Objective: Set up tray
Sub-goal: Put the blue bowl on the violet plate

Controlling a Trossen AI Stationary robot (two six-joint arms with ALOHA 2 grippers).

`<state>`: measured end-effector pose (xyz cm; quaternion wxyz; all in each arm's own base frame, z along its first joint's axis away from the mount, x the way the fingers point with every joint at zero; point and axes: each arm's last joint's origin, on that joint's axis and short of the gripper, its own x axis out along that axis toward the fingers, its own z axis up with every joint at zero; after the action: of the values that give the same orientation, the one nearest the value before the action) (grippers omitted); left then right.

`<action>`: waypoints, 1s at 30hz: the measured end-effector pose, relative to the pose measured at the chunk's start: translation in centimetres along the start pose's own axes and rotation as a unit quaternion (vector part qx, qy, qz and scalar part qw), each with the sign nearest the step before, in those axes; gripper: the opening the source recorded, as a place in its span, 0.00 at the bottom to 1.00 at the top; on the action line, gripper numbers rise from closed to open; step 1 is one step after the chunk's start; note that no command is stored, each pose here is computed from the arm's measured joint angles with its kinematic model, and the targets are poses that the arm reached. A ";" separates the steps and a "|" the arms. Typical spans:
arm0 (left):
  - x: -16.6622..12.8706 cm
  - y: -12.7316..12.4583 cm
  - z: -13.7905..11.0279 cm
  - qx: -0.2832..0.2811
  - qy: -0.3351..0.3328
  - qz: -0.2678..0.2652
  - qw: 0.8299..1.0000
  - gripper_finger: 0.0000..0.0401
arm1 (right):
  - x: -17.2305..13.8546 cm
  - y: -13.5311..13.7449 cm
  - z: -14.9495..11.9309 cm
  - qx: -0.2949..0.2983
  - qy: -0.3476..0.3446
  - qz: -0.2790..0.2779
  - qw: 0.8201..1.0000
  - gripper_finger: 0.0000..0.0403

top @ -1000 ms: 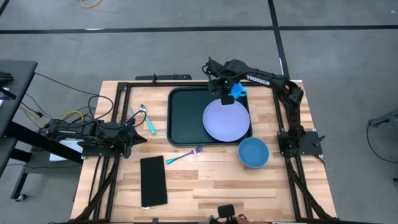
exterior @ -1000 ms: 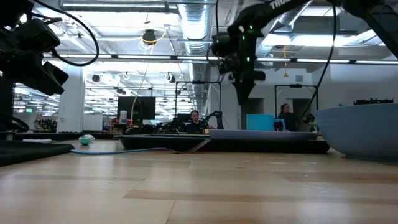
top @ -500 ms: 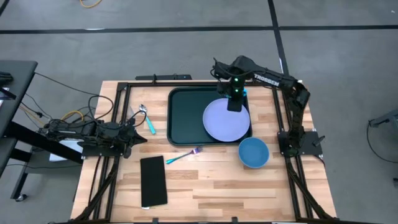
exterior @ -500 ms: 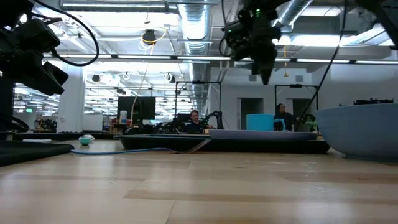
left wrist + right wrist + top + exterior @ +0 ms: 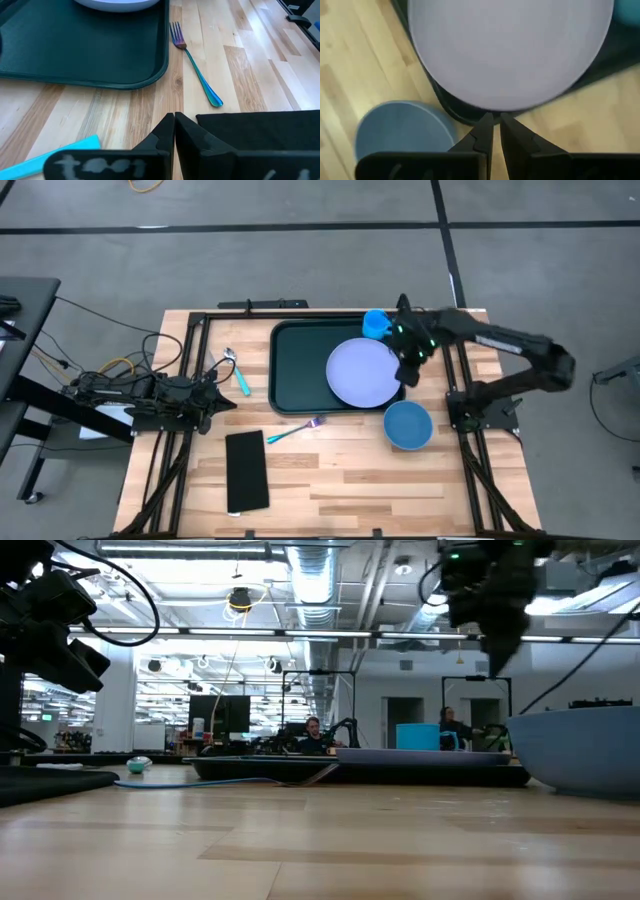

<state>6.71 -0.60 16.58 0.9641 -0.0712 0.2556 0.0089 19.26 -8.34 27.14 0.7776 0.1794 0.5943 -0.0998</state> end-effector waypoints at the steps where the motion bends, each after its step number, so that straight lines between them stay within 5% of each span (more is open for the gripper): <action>1: 0.0 0.0 0.0 0.000 0.000 0.000 1.000 0.00 | 0.5 0.4 -0.8 0.010 0.002 -0.007 1.000 0.07; 7: 0.0 0.0 0.0 0.000 0.000 0.000 1.000 0.00 | 2.6 3.3 -4.1 -0.010 0.041 -0.011 0.999 0.07; 17: 0.0 0.0 0.0 0.000 0.000 0.000 1.000 0.00 | 2.8 7.0 -4.9 -0.053 0.032 0.013 0.998 0.08; 30: 0.0 0.0 0.0 0.000 0.000 0.000 1.000 0.00 | 2.9 7.2 -5.1 -0.055 0.031 0.000 0.998 0.31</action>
<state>6.71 -0.60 16.58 0.9641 -0.0712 0.2558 0.0091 18.15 0.43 24.38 0.7675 0.1394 0.6227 -0.0614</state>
